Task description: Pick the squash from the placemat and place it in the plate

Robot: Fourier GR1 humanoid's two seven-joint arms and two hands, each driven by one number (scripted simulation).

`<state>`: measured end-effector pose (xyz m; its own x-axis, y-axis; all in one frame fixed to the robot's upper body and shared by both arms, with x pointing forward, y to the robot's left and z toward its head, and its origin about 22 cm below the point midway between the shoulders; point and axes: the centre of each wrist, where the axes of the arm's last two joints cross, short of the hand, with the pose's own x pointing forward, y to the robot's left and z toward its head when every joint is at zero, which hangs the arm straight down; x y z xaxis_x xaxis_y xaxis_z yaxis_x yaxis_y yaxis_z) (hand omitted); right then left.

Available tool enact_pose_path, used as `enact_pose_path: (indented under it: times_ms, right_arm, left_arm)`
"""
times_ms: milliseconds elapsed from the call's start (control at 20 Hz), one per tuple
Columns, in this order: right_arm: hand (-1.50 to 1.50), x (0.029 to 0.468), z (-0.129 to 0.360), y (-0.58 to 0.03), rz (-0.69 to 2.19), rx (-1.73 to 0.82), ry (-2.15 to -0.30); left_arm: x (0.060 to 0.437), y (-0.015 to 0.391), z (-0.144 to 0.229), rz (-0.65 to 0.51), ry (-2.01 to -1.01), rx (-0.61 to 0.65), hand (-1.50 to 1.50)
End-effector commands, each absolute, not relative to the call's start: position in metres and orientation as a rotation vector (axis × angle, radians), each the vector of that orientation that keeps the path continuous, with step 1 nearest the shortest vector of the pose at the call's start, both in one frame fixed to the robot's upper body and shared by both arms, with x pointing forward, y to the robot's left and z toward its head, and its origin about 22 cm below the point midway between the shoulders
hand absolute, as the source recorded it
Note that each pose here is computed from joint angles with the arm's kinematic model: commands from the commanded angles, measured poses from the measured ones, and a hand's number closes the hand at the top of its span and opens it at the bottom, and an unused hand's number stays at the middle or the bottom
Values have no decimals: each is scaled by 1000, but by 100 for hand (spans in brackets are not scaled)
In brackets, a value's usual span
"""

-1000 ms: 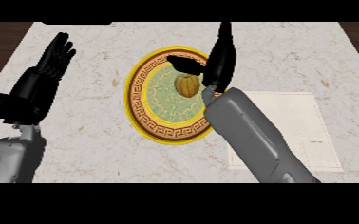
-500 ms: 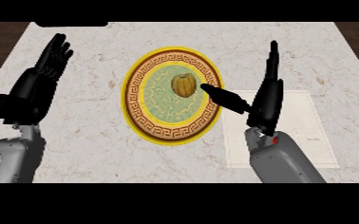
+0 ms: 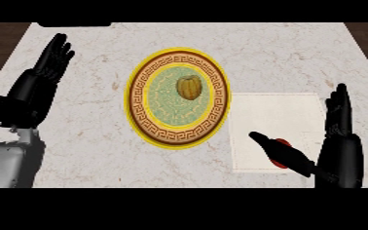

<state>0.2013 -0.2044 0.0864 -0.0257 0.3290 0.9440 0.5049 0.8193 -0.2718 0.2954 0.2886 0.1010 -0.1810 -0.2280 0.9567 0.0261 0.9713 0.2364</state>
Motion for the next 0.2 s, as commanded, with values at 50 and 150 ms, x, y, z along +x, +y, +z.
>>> enact_pose_path:
  times_ms: [50, 150]
  right_arm:
    - [-150, 174, 90, -226, -136, -688, -1655]
    - [-150, 174, 74, -233, -100, -760, -1632]
  left_arm:
    - [303, 259, 95, -228, -1764, 145, 0]
    - [299, 281, 117, -228, -1753, 165, 0]
